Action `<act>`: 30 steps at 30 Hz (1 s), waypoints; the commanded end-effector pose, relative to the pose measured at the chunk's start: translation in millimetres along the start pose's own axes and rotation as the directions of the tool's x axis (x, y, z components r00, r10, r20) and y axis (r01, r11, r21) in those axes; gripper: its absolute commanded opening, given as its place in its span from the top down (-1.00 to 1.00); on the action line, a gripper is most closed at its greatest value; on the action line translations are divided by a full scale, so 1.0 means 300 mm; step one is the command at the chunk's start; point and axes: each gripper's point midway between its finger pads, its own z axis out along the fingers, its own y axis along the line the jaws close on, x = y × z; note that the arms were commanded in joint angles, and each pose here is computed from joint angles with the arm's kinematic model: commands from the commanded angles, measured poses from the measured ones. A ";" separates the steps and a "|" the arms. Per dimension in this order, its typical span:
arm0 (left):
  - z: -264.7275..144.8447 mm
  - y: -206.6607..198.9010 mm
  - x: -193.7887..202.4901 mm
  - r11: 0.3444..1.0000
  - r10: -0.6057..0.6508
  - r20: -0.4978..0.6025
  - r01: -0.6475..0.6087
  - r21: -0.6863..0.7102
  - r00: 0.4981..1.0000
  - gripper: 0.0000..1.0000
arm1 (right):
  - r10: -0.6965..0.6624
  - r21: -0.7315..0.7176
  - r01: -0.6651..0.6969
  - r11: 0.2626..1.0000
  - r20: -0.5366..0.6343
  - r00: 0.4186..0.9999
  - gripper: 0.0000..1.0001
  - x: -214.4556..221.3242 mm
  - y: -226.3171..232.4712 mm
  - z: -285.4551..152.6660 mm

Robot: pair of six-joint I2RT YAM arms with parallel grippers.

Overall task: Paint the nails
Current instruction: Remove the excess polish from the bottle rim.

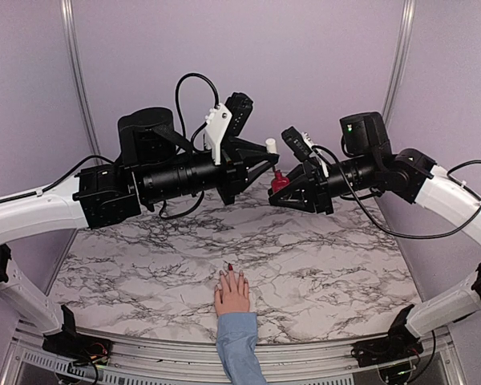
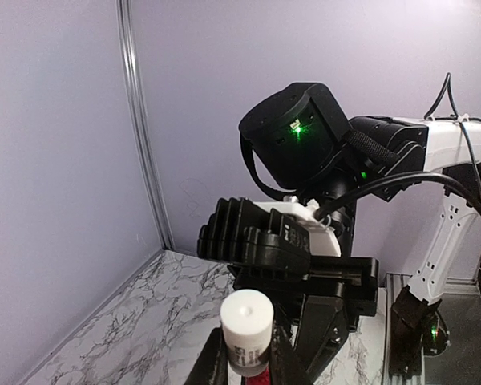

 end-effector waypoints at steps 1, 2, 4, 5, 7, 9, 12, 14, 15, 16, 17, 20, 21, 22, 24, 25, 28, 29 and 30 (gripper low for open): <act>-0.028 0.006 -0.075 1.000 -0.011 0.066 0.012 -0.009 0.998 1.00 | -0.064 -0.001 0.064 0.998 0.040 0.997 1.00 -0.063 0.030 -0.024; -0.028 0.005 -0.078 1.000 -0.012 0.068 0.012 -0.006 0.998 1.00 | -0.062 0.003 0.062 0.998 0.036 0.997 1.00 -0.060 0.027 -0.023; -0.031 0.002 -0.084 1.000 -0.012 0.072 0.012 0.000 0.997 1.00 | -0.062 0.013 0.062 0.998 0.031 0.998 1.00 -0.056 0.022 -0.022; -0.035 0.001 -0.091 1.000 -0.014 0.077 0.014 0.002 0.997 1.00 | -0.061 0.019 0.061 0.998 0.030 0.998 1.00 -0.055 0.018 -0.022; -0.040 0.001 -0.098 1.000 -0.013 0.082 0.013 0.002 0.997 1.00 | -0.060 0.028 0.059 0.998 0.028 0.998 1.00 -0.054 0.012 -0.023; -0.045 0.001 -0.105 1.000 -0.015 0.087 0.015 0.002 0.996 1.00 | -0.061 0.036 0.060 0.998 0.028 0.998 1.00 -0.056 0.009 -0.024; -0.052 0.003 -0.109 1.000 -0.017 0.090 0.017 -0.001 0.996 1.00 | -0.061 0.040 0.059 0.997 0.028 0.998 1.00 -0.056 0.008 -0.025; -0.056 0.007 -0.111 1.000 -0.019 0.091 0.020 -0.007 0.996 1.00 | -0.059 0.040 0.058 0.997 0.026 0.998 1.00 -0.053 0.008 -0.024; -0.058 0.009 -0.111 1.000 -0.019 0.091 0.020 -0.011 0.996 1.00 | -0.059 0.042 0.058 0.997 0.027 0.998 1.00 -0.055 0.006 -0.024; -0.057 0.010 -0.109 1.000 -0.020 0.089 0.021 -0.012 0.996 1.00 | -0.058 0.043 0.057 0.997 0.026 0.998 1.00 -0.054 0.005 -0.024; -0.057 0.010 -0.107 1.000 -0.021 0.088 0.022 -0.012 0.996 1.00 | -0.059 0.042 0.058 0.997 0.027 0.998 1.00 -0.055 0.006 -0.024; -0.052 0.010 -0.102 1.000 -0.026 0.085 0.027 -0.013 0.996 1.00 | -0.061 0.033 0.060 0.998 0.030 0.998 1.00 -0.058 0.011 -0.025; -0.051 0.011 -0.100 1.000 -0.026 0.084 0.028 -0.014 0.996 1.00 | -0.062 0.029 0.061 0.998 0.030 0.998 1.00 -0.058 0.014 -0.023; -0.049 0.013 -0.099 0.999 -0.029 0.083 0.030 -0.017 0.996 1.00 | -0.063 0.022 0.063 0.998 0.029 0.998 1.00 -0.057 0.019 -0.020; -0.048 0.014 -0.101 0.999 -0.028 0.085 0.029 -0.018 0.996 1.00 | -0.067 0.017 0.067 0.998 0.025 0.997 1.00 -0.055 0.023 -0.017; -0.046 0.014 -0.098 0.999 -0.029 0.082 0.030 -0.017 0.996 1.00 | -0.070 0.016 0.069 0.997 0.024 0.997 1.00 -0.055 0.025 -0.016; -0.044 0.019 -0.095 0.999 -0.026 0.081 0.028 -0.020 0.996 1.00 | -0.072 0.017 0.072 0.997 0.019 0.997 1.00 -0.053 0.024 -0.014; -0.042 0.020 -0.092 0.999 -0.025 0.078 0.027 -0.021 0.997 1.00 | -0.071 0.015 0.070 0.997 0.015 0.997 1.00 -0.049 0.023 -0.011; -0.041 0.021 -0.092 0.999 -0.025 0.079 0.027 -0.022 0.997 1.00 | -0.070 0.013 0.070 0.997 0.013 0.997 1.00 -0.047 0.025 -0.009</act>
